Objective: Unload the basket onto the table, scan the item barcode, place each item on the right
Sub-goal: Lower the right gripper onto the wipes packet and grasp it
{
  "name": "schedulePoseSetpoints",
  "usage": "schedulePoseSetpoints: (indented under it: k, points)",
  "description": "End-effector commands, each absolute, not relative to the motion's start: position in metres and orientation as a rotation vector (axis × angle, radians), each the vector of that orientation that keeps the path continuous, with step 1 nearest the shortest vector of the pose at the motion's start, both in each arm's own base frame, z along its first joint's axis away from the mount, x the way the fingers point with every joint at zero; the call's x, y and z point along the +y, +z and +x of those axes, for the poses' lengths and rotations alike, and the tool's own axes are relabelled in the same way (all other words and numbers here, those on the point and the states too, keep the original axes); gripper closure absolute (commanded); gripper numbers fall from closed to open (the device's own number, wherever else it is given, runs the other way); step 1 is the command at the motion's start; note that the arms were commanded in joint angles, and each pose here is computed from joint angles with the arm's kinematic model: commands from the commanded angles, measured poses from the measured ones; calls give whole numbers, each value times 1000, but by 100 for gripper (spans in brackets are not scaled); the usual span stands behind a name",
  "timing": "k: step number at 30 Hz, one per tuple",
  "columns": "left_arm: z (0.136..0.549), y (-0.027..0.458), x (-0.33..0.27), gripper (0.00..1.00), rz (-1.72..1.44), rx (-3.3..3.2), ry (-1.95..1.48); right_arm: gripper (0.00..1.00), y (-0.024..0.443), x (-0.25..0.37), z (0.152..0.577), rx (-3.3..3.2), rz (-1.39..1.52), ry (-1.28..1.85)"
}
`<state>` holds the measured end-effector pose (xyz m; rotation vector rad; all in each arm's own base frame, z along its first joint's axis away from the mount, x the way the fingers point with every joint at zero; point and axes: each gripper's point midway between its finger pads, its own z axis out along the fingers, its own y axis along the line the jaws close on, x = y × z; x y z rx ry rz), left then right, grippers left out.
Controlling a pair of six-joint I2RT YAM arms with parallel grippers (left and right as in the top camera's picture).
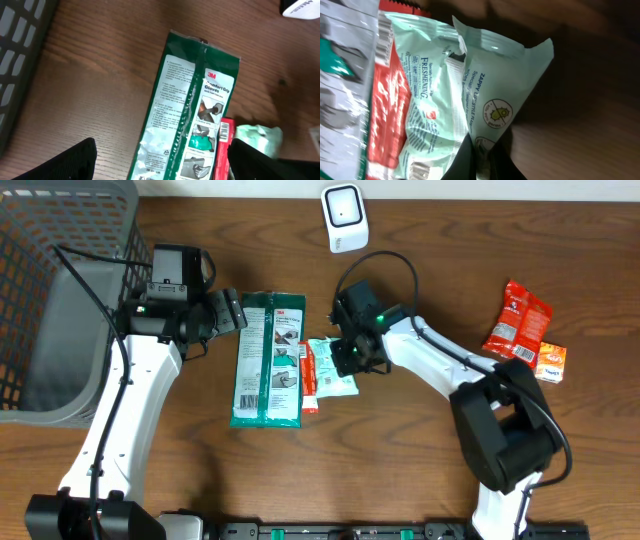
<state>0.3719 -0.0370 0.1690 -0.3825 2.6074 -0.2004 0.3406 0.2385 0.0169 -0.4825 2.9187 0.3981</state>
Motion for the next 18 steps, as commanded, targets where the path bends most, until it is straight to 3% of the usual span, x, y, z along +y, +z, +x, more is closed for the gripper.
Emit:
schedulePoseSetpoints:
  k: [1, 6, 14, 15, 16, 18]
  points:
    - [372, 167, -37, 16, -394, 2613, -203, 99, 49, 188, 358, 2845, -431, 131]
    - [372, 167, -37, 16, -394, 2613, -203, 99, 55, 143, 360, 2858, -363, -107]
    - [372, 167, -37, 16, -394, 2613, -203, 99, 39, 135, 361, 2857, -328, -104]
    - [372, 167, -37, 16, -394, 2612, -203, 93, 37, 136, 361, 2851, -327, -102]
    - [372, 167, -37, 16, -394, 2613, -203, 74, 34, 136, 361, 2846, -326, -92]
    - [372, 167, -37, 16, -394, 2613, -203, 59, 30, 137, 359, 2848, -329, -79]
